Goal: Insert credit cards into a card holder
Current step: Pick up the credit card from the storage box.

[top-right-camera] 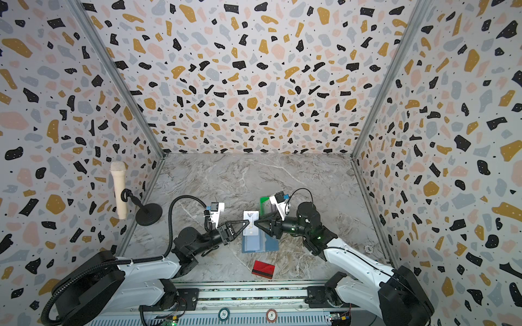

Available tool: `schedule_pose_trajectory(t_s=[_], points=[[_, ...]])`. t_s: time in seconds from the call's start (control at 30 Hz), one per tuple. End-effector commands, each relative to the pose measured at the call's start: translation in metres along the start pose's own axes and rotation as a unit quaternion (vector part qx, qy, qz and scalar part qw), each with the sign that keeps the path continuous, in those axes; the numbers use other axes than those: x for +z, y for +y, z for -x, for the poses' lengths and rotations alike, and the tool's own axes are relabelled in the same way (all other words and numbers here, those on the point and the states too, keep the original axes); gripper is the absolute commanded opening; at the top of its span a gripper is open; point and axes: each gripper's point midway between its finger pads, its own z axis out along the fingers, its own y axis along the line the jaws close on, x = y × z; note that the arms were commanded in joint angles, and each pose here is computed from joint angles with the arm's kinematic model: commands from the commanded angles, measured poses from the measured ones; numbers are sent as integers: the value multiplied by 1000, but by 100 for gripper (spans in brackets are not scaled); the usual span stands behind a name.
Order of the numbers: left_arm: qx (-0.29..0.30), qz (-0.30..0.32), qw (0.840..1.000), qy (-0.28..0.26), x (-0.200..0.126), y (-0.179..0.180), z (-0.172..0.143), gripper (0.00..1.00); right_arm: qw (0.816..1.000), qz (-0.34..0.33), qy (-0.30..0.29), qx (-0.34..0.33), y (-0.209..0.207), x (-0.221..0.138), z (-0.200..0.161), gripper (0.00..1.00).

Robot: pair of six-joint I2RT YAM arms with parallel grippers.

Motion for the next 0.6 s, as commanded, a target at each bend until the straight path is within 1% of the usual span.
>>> schedule_pose_trajectory(t_s=[0.0, 0.03, 0.1, 0.23, 0.27, 0.37, 0.4, 0.47, 0.53, 0.57], points=[[14, -22, 1000, 3, 3, -11, 1, 0, 999, 43, -1, -10, 15, 1, 3, 29], [13, -23, 1000, 4, 3, -11, 0, 0, 999, 44, 0, -9, 15, 2, 3, 27], [9, -23, 1000, 10, 5, -10, -2, 0, 999, 44, -1, -5, 14, 2, 1, 19], [-3, -5, 1000, 25, 10, 2, -10, 0, 999, 37, 1, 5, 10, 2, -3, 3], [-7, 7, 999, 31, 11, 8, -12, 5, 1000, 28, 2, 12, 6, 1, -6, 0], [-16, 36, 998, 40, 8, 24, -20, 28, 999, -13, 2, 32, -9, -4, -18, 0], [-17, 55, 998, 40, 6, 33, -22, 34, 999, -32, 0, 37, -15, -7, -22, 0], [-17, 113, 993, 35, -5, 59, -25, 39, 996, -72, -1, 50, -30, -12, -30, 0], [-5, 183, 982, 38, -17, 86, -30, 40, 992, -111, 1, 59, -45, -16, -39, 0], [6, 223, 974, 47, -21, 101, -33, 39, 989, -127, 8, 70, -53, -17, -46, 0]])
